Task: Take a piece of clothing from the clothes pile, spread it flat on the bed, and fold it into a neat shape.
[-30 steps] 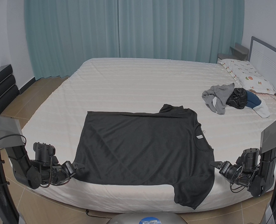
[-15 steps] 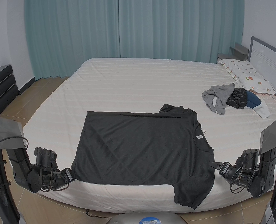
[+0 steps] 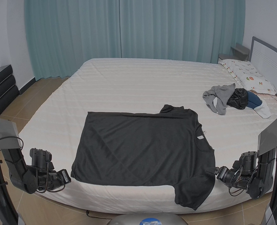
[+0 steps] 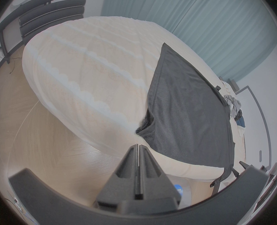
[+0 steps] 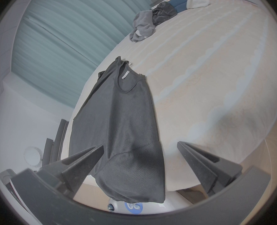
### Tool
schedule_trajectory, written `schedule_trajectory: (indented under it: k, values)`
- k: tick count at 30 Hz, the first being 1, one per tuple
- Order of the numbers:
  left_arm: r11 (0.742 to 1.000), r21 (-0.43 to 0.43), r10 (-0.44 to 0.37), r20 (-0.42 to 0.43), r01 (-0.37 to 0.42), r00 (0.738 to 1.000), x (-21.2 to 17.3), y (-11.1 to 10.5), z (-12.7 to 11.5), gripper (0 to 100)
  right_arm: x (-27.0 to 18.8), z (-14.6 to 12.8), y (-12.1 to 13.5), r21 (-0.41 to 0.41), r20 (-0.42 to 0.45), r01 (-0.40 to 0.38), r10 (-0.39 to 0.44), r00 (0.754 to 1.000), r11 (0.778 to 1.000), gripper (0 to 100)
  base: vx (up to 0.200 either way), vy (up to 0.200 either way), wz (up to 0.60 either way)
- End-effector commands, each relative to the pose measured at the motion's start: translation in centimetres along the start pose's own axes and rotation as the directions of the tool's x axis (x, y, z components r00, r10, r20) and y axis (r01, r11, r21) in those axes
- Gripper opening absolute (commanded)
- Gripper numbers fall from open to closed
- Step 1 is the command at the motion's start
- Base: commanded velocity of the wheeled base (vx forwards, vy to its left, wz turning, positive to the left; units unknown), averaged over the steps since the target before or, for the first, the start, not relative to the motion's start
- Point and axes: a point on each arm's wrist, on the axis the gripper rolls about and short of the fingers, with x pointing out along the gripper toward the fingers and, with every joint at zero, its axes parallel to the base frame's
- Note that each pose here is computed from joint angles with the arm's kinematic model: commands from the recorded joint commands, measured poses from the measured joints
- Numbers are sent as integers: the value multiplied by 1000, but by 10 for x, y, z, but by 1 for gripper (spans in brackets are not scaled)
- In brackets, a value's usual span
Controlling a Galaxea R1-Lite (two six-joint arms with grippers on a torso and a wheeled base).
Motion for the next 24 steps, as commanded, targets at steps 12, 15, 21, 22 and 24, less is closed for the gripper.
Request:
schedule_trajectory:
  k: [12,15,21,22,24]
  values:
    - [1000,-8,1,16,0,1000,-1,2,3,0,14,3,-5,-4,13,-4,4,1000,1000,100,0,0,0]
    - [1000,-22,-14,38,15,999,-4,4,9,100,13,4,-4,-4,16,-3,3,1000,1000,100,0,0,0]
    - [975,-69,-212,15,212,977,-2,12,34,100,12,4,-4,0,16,-3,3,1000,1000,100,0,0,0]
    - [970,-70,-233,16,234,972,-1,13,37,100,12,4,-4,-1,17,-5,5,1000,1000,100,0,0,0]
    - [964,-72,-257,12,257,966,2,13,40,100,11,3,-3,0,13,-6,6,1000,1000,100,0,0,0]
